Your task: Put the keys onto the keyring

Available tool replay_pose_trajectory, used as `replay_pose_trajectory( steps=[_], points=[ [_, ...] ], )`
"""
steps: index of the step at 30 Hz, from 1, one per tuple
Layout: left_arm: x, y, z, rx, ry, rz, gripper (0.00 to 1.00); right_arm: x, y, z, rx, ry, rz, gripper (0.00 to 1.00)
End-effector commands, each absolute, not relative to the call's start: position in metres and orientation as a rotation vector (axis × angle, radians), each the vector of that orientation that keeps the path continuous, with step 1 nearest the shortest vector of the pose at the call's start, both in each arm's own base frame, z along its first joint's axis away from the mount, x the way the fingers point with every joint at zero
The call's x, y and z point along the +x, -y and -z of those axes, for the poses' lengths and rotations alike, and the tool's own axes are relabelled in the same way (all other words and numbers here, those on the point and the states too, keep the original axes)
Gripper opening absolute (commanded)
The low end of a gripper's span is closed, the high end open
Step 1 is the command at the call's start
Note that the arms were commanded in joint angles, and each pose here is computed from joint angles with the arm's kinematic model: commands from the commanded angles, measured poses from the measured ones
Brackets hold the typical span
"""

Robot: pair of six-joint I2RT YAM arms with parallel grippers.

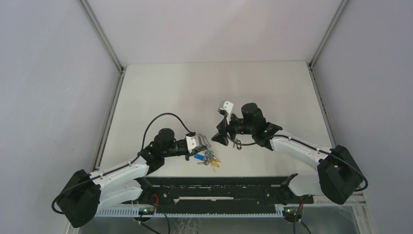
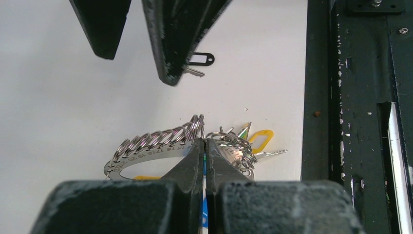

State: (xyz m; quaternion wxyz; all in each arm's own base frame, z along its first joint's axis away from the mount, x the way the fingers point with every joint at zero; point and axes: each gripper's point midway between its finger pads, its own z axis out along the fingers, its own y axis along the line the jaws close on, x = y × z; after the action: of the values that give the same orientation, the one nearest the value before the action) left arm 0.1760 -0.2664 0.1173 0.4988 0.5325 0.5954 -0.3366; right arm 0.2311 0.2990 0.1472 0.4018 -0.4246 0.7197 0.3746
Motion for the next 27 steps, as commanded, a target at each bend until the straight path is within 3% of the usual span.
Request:
replay_pose_trajectory(
  steps=[1,10,16,22,27],
  points=[
    [0.183,0.273,-0.143,1.275,-1.345,0.799,0.0,0.215,-0.324,-0.17,-1.113,-1.691,-1.061,0.67],
    [0.182,0.273,-0.146,1.272,-1.331,0.797,0.0,0.21,-0.334,-0.138,-1.172,-1.803,-1.069,0.68],
    [0.179,0.272,-0.149,1.269,-1.302,0.802,0.0,0.234,-0.31,-0.114,-1.04,-1.976,-0.98,0.65],
    [0.182,0.271,-0.146,1.264,-1.321,0.782,0.0,0.199,-0.316,-0.157,-1.157,-1.804,-1.18,0.64],
    [0.184,0.271,-0.142,1.274,-1.345,0.773,0.0,0.211,-0.315,-0.18,-1.062,-1.77,-1.144,0.66]
  ],
)
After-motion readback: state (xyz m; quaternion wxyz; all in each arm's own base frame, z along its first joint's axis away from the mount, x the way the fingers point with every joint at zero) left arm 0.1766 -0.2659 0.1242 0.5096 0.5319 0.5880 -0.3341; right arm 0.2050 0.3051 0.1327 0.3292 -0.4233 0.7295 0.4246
